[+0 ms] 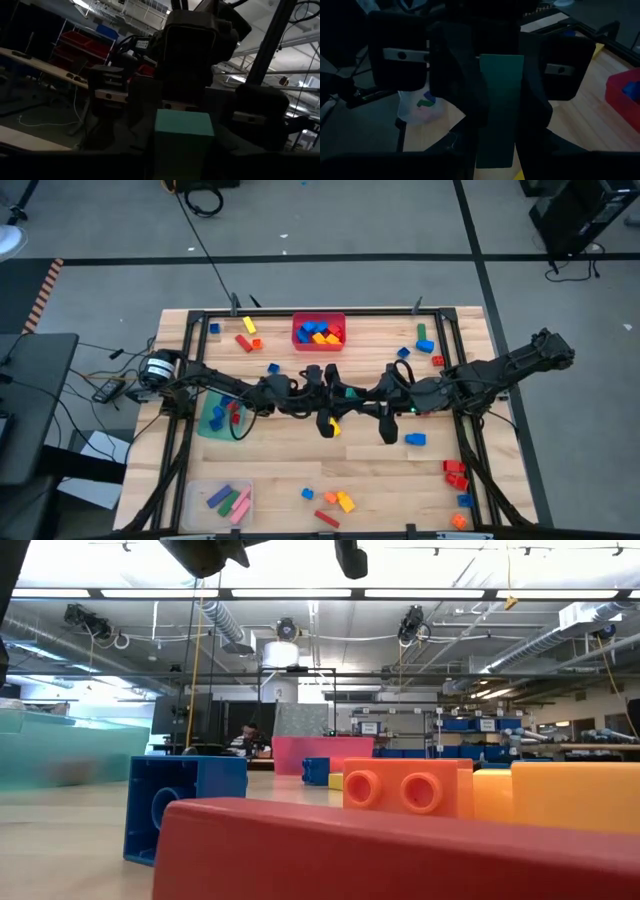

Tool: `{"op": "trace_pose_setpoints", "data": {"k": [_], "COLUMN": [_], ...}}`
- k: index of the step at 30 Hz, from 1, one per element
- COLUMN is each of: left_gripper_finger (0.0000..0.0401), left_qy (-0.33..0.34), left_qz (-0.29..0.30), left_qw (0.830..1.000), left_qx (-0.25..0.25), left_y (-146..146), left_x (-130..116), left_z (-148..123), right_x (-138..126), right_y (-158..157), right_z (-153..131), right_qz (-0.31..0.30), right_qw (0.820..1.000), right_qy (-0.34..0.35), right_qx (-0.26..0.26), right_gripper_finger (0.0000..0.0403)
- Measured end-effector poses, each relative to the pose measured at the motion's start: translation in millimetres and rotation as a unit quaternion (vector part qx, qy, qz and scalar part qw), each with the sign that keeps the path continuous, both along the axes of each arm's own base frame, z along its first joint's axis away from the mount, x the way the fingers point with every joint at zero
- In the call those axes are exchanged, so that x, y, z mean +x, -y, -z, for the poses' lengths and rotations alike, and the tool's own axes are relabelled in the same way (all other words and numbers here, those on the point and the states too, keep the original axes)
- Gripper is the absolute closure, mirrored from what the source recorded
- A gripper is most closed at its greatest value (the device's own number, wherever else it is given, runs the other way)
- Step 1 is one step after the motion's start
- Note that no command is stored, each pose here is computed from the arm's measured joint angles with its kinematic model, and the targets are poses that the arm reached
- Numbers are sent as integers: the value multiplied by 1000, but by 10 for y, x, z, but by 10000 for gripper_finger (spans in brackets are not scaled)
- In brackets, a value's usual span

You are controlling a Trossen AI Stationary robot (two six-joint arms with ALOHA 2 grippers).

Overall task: Sort blocks by size
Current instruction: Put the teal rectangle block into the transparent bin

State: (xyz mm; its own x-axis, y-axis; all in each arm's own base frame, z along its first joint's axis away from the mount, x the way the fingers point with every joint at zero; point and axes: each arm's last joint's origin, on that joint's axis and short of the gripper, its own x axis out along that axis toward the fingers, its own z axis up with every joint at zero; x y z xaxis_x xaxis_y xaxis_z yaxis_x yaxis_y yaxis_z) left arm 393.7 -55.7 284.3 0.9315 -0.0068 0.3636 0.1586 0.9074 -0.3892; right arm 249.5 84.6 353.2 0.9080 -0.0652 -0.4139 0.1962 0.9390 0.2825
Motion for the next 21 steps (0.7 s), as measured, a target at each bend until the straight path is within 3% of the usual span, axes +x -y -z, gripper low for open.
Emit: {"op": "trace_pose_setpoints", "data": {"k": [10,15,21], "left_gripper_finger": [293,277,308], "left_qy": [0,-4,-13], "left_qz": [-5,-3,21], "left_qw": [1000,1000,999], "left_qx": [13,10,33], "left_y": [1,1,12], "left_x": [2,5,-30], "left_z": [3,11,-49], "right_x": [-5,-13,-68], "right_y": [2,5,23], "right_z": [2,14,110], "right_qz": [-2,1,9], "right_qw": [1000,1000,998], "right_qy": [-3,-10,-65], "right_qx": [-3,-2,0], "right_gripper_finger": [277,230,170]}}
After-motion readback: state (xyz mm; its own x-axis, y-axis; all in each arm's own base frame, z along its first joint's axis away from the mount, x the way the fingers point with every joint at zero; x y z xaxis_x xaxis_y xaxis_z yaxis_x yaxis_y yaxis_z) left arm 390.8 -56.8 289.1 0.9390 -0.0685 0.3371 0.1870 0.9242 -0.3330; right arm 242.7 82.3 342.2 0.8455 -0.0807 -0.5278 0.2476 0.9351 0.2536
